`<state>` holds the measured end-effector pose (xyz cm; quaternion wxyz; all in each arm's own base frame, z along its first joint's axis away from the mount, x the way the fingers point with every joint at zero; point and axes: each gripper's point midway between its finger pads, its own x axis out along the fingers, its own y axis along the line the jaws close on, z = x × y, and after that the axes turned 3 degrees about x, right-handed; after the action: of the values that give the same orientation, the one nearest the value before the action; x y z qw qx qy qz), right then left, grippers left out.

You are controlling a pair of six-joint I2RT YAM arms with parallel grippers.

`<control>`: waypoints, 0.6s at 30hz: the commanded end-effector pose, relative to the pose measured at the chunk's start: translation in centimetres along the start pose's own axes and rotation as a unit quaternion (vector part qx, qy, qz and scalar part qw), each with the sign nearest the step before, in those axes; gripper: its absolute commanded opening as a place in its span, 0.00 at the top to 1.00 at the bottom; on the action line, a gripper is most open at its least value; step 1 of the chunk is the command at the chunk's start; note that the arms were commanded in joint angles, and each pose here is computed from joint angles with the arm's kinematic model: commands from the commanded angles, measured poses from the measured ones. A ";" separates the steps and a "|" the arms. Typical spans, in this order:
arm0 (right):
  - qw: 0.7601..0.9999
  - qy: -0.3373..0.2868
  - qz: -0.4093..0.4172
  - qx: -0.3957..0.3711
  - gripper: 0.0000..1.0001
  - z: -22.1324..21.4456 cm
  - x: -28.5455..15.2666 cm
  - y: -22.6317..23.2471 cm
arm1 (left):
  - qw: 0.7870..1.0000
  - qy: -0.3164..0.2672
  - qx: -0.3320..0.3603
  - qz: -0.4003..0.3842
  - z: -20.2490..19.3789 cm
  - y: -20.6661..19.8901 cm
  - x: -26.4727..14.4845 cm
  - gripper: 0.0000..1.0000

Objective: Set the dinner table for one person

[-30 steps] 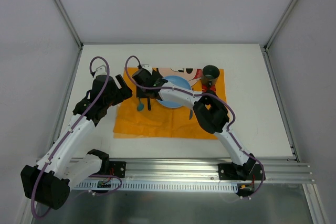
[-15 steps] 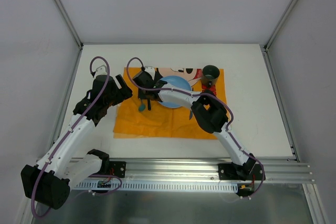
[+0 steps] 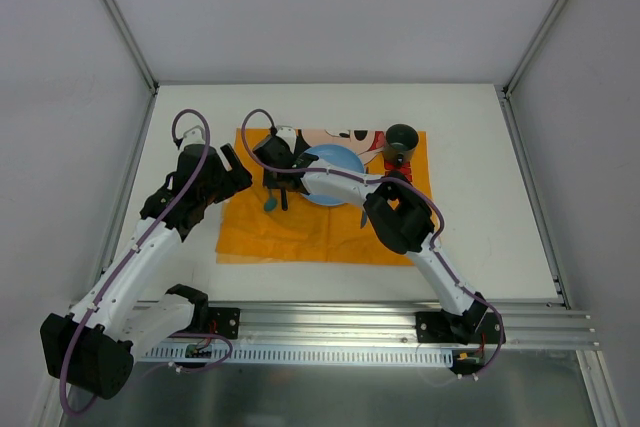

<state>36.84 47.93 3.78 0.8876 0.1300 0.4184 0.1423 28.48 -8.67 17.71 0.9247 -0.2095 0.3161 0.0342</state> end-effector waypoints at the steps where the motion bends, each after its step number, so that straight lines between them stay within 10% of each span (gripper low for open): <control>1: 1.000 -0.019 0.006 0.018 1.00 0.8 0.0 0.5 | 1.000 -0.009 0.003 0.004 0.3 0.2 0.0 0.22; 18: 0.997 -0.070 0.008 -0.026 1.00 4.3 -7.1 -0.2 | 0.999 -0.035 -0.008 -0.004 1.0 0.3 -1.2 0.23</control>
<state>35.65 45.28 3.75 0.8944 0.1061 0.4134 0.1338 28.01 -8.40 17.95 0.9272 -0.2123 0.3067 0.0347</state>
